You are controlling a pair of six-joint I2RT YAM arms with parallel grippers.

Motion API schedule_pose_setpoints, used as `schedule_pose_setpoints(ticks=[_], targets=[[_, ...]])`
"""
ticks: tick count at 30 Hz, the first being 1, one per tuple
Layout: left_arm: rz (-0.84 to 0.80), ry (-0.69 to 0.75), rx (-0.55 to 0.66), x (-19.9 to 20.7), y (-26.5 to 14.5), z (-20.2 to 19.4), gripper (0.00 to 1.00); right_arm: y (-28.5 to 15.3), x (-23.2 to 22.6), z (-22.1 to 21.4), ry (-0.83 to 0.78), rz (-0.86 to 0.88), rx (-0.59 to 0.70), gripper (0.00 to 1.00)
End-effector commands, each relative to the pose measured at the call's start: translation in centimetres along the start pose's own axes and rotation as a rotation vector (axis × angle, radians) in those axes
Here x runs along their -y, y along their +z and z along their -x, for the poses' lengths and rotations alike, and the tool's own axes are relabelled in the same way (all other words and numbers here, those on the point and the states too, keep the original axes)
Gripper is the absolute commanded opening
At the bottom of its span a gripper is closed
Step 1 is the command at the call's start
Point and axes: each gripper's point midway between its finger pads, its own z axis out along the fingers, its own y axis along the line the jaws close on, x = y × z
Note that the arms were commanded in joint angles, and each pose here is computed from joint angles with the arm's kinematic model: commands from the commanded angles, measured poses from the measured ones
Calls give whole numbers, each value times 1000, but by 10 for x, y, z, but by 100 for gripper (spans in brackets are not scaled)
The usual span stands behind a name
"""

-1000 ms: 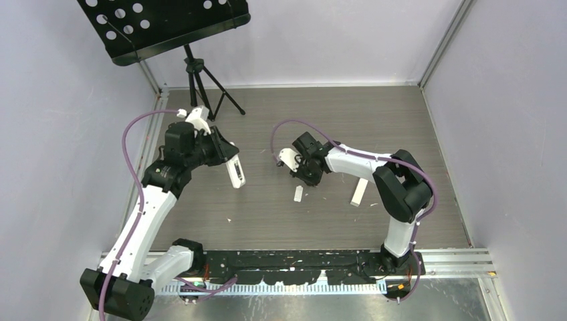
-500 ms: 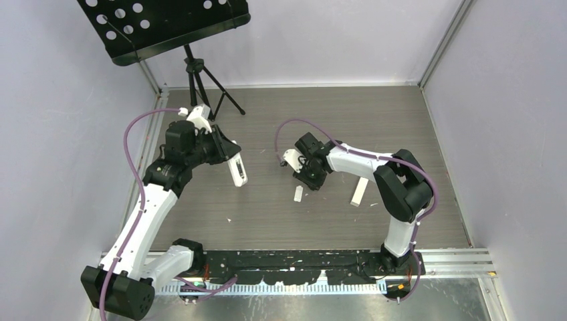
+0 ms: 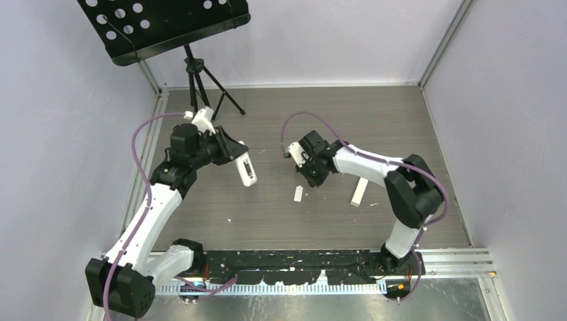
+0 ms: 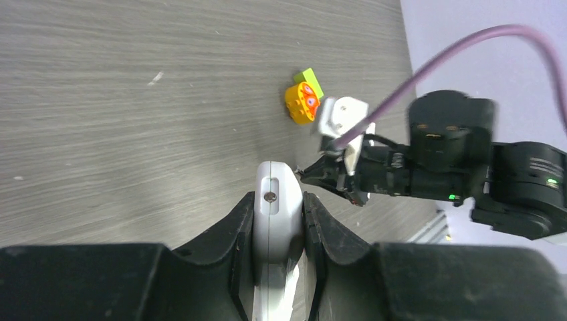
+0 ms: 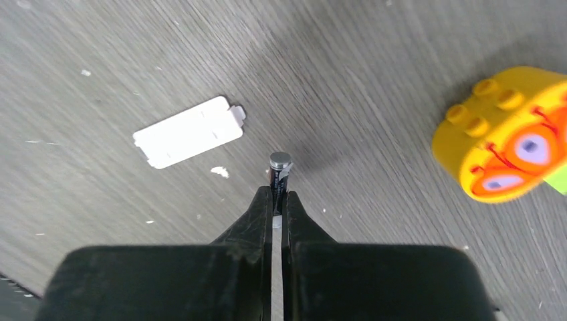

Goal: Load the batteries into the remote control

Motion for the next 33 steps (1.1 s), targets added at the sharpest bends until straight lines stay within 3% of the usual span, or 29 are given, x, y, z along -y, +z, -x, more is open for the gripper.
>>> schedule_pose_setpoints(ticks=[1,7,12,18,33], targets=[[-208,-116,11,26,23,0,0,-64,-4,63,161,-37,316,0],[-330,-196,-44,40,59,-26,0,-132,-37,89,384,4,534,0],[-399,-220,-97,57,86,-51,0,-159,-66,83,577,110,502,0],[-474,-268,-123,75,104,-66,0,-162,-95,80,615,120,438,0],[-518,-315,-176,85,105,-77,0,-150,-68,91,598,-72,498,0]])
